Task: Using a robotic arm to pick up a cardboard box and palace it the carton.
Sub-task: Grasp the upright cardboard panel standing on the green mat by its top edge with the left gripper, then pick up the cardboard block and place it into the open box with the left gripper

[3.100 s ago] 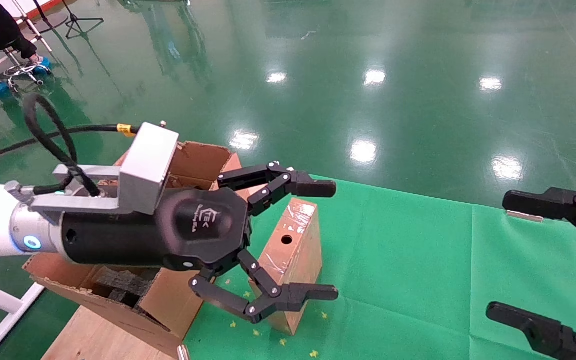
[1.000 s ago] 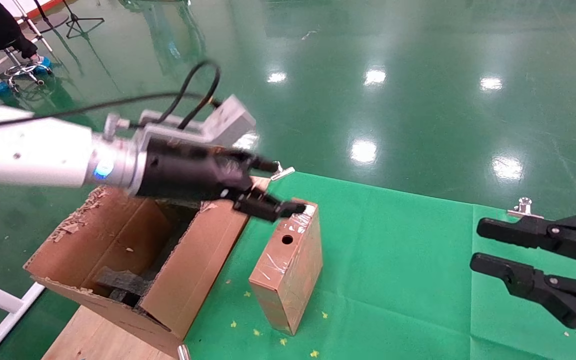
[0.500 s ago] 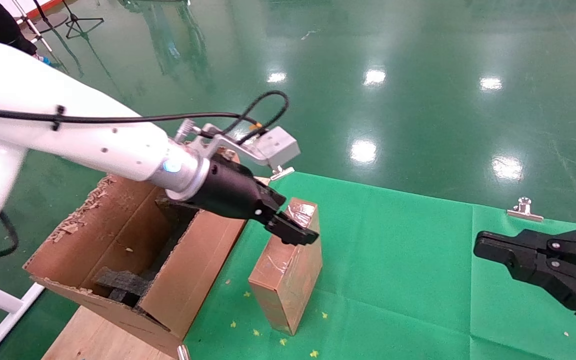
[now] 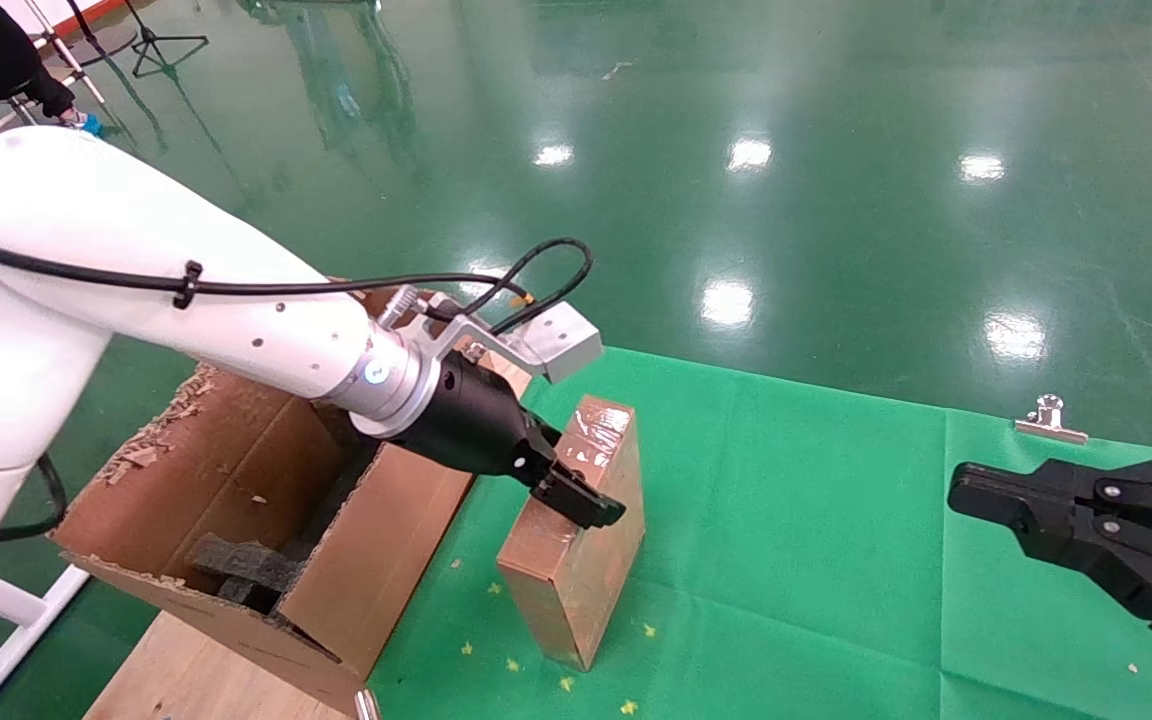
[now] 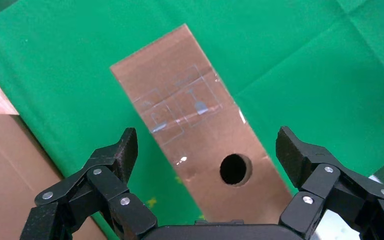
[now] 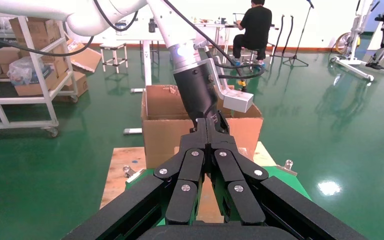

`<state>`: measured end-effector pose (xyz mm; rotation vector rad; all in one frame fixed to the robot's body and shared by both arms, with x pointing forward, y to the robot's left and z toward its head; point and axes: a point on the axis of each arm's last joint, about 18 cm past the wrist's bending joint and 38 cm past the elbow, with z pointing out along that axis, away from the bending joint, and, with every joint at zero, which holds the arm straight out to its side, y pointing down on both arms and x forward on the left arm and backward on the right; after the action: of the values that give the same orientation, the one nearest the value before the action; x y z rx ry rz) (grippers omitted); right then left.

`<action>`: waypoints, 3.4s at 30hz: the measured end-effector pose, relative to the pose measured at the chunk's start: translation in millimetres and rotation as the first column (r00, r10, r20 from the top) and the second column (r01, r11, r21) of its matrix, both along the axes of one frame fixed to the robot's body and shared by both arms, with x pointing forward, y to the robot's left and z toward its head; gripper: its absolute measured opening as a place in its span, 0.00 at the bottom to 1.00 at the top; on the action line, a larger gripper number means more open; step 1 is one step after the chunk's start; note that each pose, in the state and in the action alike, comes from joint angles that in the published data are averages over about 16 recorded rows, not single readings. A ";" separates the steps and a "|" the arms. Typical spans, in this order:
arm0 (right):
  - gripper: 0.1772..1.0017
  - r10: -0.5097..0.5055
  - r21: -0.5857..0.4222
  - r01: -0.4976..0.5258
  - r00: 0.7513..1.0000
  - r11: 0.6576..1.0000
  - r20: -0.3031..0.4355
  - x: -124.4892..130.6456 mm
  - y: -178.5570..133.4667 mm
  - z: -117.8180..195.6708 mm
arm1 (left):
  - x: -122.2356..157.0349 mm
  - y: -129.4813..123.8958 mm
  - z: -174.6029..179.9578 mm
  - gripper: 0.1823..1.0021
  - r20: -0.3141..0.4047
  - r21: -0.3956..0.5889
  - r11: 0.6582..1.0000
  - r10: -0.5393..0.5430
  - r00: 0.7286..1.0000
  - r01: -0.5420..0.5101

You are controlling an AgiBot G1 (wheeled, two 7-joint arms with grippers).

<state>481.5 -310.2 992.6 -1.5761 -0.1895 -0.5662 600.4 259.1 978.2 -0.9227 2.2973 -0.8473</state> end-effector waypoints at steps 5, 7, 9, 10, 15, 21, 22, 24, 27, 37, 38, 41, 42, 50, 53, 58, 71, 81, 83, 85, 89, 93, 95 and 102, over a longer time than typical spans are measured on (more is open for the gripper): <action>0.02 0.000 0.000 0.000 1.000 1.000 0.000 0.0 0.0 0.0 | 0.0 2.4 -1.1 1.00 0.001 0.026 1.000 0.000 1.000 0.000; 0.02 0.000 0.000 0.000 1.000 1.000 0.000 0.0 0.0 0.0 | -0.1 2.9 -1.4 1.00 0.000 0.035 0.999 -0.002 1.000 0.002; 0.02 0.000 0.000 0.000 1.000 1.000 0.000 0.0 0.0 0.0 | -0.2 3.3 -1.6 1.00 0.000 0.041 0.999 -0.003 1.000 0.003; 0.03 0.000 0.000 0.000 1.000 1.000 0.000 0.0 -0.1 0.0 | -0.2 3.3 -1.6 1.00 0.000 0.043 0.999 -0.004 1.000 0.004; 0.06 0.000 0.000 0.000 1.000 1.000 0.000 0.1 -0.1 0.0 | -0.4 3.3 -1.5 0.99 -0.001 0.041 0.999 -0.003 1.000 0.003; 0.13 0.000 0.000 0.000 1.000 1.000 0.000 0.0 -0.1 0.0 | -0.4 2.7 -1.3 0.96 -0.001 0.030 1.000 -0.002 1.000 0.002; 0.14 0.000 0.000 0.000 1.000 1.000 0.000 0.0 -0.1 0.0 | -0.3 2.6 -1.3 0.95 -0.001 0.029 1.000 -0.002 1.000 0.002; 0.17 0.000 0.000 0.000 1.000 1.000 0.000 0.0 -0.1 0.0 | -0.3 2.5 -1.3 0.93 -0.001 0.026 1.000 -0.002 1.000 0.002; 0.23 0.000 0.000 0.000 1.000 1.000 0.000 0.0 -0.1 0.0 | -0.3 2.3 -1.2 0.89 -0.001 0.023 1.000 -0.002 1.000 0.002; 0.47 0.000 0.000 0.000 1.000 1.000 0.000 0.1 -0.1 0.0 | 1.4 3.6 1.8 0.68 0.006 0.018 1.000 -0.003 1.000 0.003; 0.49 0.000 0.000 0.000 1.000 1.000 0.000 0.1 -0.1 0.0 | 1.5 4.1 3.0 0.65 0.009 0.017 1.000 -0.004 1.000 0.004; 0.59 0.000 0.000 0.000 1.000 1.000 0.000 0.1 -0.1 0.0 | 1.4 6.2 8.5 0.59 0.022 0.011 1.000 -0.010 1.000 0.010; 0.61 0.000 0.000 0.000 1.000 1.000 0.000 0.1 -0.1 0.0 | 1.3 7.3 11.1 0.56 0.029 0.009 1.000 -0.013 0.999 0.012; 0.80 0.000 0.000 0.000 1.000 1.000 0.000 0.1 -0.1 0.0 | -3.7 27.2 52.9 0.37 0.141 -0.037 0.999 -0.023 0.990 0.028; 0.86 0.000 0.000 0.000 1.000 1.000 0.000 0.1 -0.1 0.0 | -9.3 41.7 78.2 0.33 0.207 -0.064 0.998 -0.013 0.978 0.027; 0.93 0.000 0.000 0.000 1.000 1.000 0.000 0.1 -0.1 0.0 | -26.1 75.8 126.7 0.29 0.333 -0.103 0.995 0.029 0.942 0.005; 1.00 0.000 0.000 0.000 1.000 1.000 0.000 0.1 -0.1 0.0 | -79.8 207.0 161.7 0.29 0.430 -0.140 0.965 0.261 0.864 -0.222; 1.00 0.000 0.000 0.000 1.000 1.000 0.000 0.1 -0.1 0.0 | -78.6 300.1 90.3 0.29 0.312 -0.116 0.906 0.422 0.851 -0.407; 1.00 0.000 0.000 0.000 1.000 1.000 0.000 0.1 -0.1 0.0 | -74.1 313.7 77.6 0.29 0.301 -0.109 0.895 0.444 0.844 -0.432; 1.00 0.000 0.000 0.000 1.000 1.000 0.000 0.1 -0.1 0.0 | -68.9 324.9 66.3 0.29 0.294 -0.102 0.886 0.462 0.837 -0.453; 1.00 0.000 0.000 0.000 1.000 1.000 0.000 0.1 -0.1 0.0 | -57.4 340.6 47.4 0.28 0.282 -0.086 0.870 0.489 0.825 -0.486; 1.00 0.000 0.000 0.000 1.000 1.000 0.000 0.1 -0.1 0.0 | -46.1 348.4 34.0 0.27 0.268 -0.069 0.856 0.510 0.817 -0.512; 1.00 0.000 0.000 0.000 1.000 1.000 0.000 0.1 -0.1 0.0 | -40.8 350.0 28.5 0.26 0.258 -0.059 0.850 0.519 0.815 -0.523; 1.00 0.000 0.000 0.000 1.000 1.000 0.000 0.1 -0.1 0.0 | -25.6 351.6 8.0 0.24 0.202 -0.033 0.824 0.560 0.803 -0.566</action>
<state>481.6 -310.3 992.6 -1.5759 -0.1891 -0.5662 574.8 610.7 986.2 -1.3445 1.7017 -0.6048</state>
